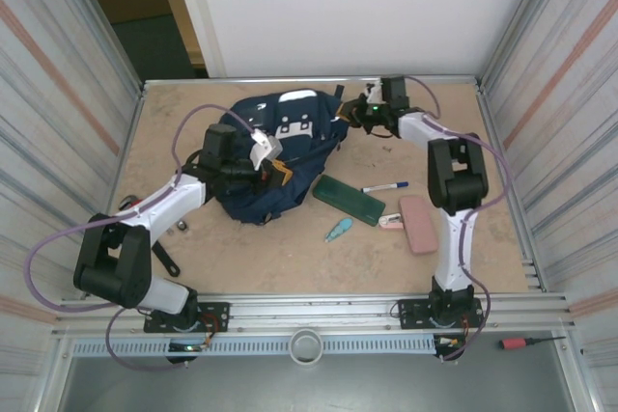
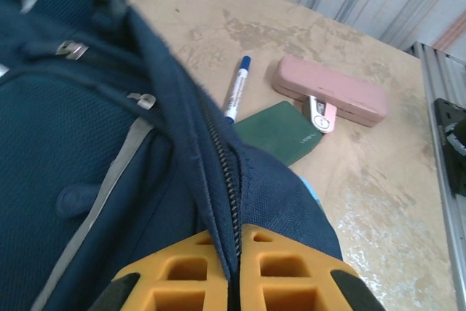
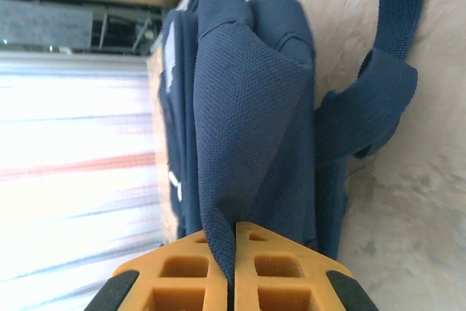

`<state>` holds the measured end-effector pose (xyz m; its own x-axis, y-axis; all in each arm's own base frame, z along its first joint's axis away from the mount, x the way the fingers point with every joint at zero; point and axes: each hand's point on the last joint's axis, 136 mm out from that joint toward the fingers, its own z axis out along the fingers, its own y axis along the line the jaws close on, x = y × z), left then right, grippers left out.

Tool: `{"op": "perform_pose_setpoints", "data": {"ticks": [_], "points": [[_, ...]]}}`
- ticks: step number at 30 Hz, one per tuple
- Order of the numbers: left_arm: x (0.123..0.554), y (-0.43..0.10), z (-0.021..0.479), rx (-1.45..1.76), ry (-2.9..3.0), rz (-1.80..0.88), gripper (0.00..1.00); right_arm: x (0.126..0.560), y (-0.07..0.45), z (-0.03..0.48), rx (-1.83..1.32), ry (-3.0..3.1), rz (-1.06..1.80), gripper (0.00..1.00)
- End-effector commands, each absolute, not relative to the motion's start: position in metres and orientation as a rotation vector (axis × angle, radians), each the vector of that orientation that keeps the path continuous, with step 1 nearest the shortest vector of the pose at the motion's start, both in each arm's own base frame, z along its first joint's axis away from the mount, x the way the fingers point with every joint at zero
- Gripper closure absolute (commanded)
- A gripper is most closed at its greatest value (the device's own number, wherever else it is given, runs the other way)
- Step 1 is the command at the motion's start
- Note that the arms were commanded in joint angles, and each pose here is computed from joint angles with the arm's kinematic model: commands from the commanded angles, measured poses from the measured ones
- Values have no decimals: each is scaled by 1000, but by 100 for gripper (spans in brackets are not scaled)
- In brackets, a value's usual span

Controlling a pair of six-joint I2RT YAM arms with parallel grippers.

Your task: Pack the student bag

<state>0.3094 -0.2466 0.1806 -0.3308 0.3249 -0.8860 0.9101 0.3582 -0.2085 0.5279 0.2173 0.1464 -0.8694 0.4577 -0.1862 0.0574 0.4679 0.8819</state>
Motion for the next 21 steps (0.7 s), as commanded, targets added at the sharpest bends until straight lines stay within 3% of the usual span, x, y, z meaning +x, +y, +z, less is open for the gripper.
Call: {"op": "perform_pose_setpoints", "data": {"ticks": [1, 11, 15, 21], "points": [[346, -226, 189, 965, 1883, -785, 100, 511, 194, 240, 312, 2119, 1382, 100], [413, -182, 167, 625, 2094, -617, 100, 424, 154, 249, 326, 2090, 943, 100], [437, -170, 158, 504, 2141, -584, 99, 397, 158, 231, 318, 2104, 792, 100], [473, -148, 145, 319, 2210, -548, 91, 387, 173, 181, 337, 2203, 762, 99]]}}
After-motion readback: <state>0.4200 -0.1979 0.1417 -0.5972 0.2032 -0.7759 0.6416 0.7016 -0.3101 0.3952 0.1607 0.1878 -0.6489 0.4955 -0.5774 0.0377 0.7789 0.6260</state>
